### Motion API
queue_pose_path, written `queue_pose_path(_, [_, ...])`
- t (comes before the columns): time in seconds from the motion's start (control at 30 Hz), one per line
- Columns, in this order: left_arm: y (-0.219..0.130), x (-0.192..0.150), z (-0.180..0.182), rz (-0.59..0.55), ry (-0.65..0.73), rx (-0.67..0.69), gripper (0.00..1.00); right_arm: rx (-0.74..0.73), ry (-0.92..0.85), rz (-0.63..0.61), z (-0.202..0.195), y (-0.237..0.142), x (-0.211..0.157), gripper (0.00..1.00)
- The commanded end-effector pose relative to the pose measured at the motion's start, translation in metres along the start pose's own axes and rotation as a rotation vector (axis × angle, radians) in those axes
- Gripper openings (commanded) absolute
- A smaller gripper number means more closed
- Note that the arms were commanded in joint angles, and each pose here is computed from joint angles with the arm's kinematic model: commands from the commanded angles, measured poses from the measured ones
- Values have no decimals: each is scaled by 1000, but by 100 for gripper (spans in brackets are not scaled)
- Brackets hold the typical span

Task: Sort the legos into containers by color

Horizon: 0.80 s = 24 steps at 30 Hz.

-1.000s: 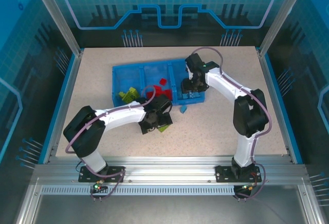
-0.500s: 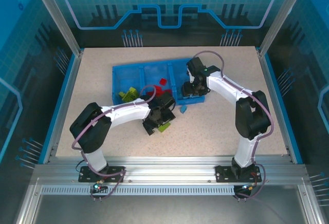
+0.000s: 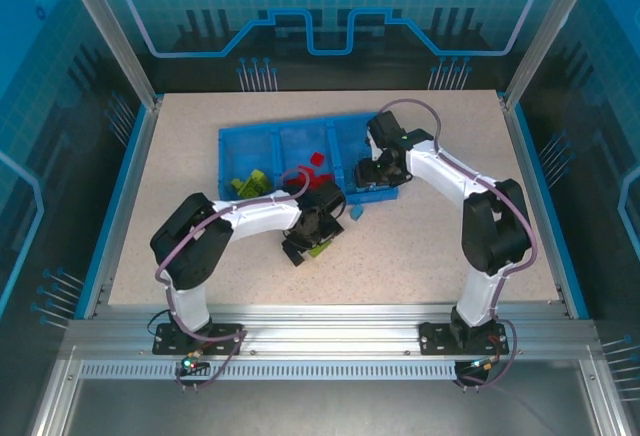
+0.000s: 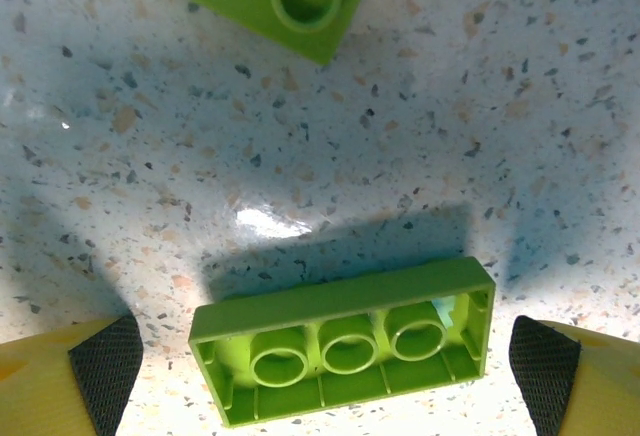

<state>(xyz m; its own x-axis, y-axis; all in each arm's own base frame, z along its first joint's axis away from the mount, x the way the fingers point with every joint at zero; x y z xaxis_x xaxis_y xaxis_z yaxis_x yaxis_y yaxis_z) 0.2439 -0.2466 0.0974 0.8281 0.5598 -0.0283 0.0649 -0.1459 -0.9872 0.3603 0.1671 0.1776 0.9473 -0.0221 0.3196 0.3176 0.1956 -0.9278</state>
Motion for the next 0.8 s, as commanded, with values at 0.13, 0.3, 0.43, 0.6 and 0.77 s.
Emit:
queue_pose_path(0.13, [14, -3, 6, 26, 26, 69, 94, 7, 43, -17, -9, -8, -1, 64])
queue_pose_path(0.3, [20, -3, 16, 12, 31, 98, 79, 10, 47, -17, -11, -10, -2, 64])
queue_pose_path(0.43, [23, -2, 17, 9, 39, 109, 78, 10, 49, -15, -12, -10, -3, 65])
queue_pose_path(0.6, [14, 1, 13, -28, 77, 92, 72, 9, 55, -20, -14, -14, -5, 65])
queue_pose_path(0.77, [-7, 5, 12, -82, 121, 71, 72, 14, 52, -25, -13, -18, -8, 65])
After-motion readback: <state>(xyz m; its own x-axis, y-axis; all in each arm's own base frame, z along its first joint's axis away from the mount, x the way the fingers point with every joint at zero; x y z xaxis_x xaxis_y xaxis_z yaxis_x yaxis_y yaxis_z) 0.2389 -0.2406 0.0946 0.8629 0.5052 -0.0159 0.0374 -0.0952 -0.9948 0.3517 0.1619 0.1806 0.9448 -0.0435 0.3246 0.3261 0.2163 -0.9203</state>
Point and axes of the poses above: each hand's point on the last joint's axis, 136 mm out from that joint toward the fingers, its own y axis out along the fingers, its own z axis along the line the jaws close on, x = y × z, the point moved 8 cm from there along -y, back along the fingers, and after that the axes turned 7 degrees about y, right-handed, at the moved point
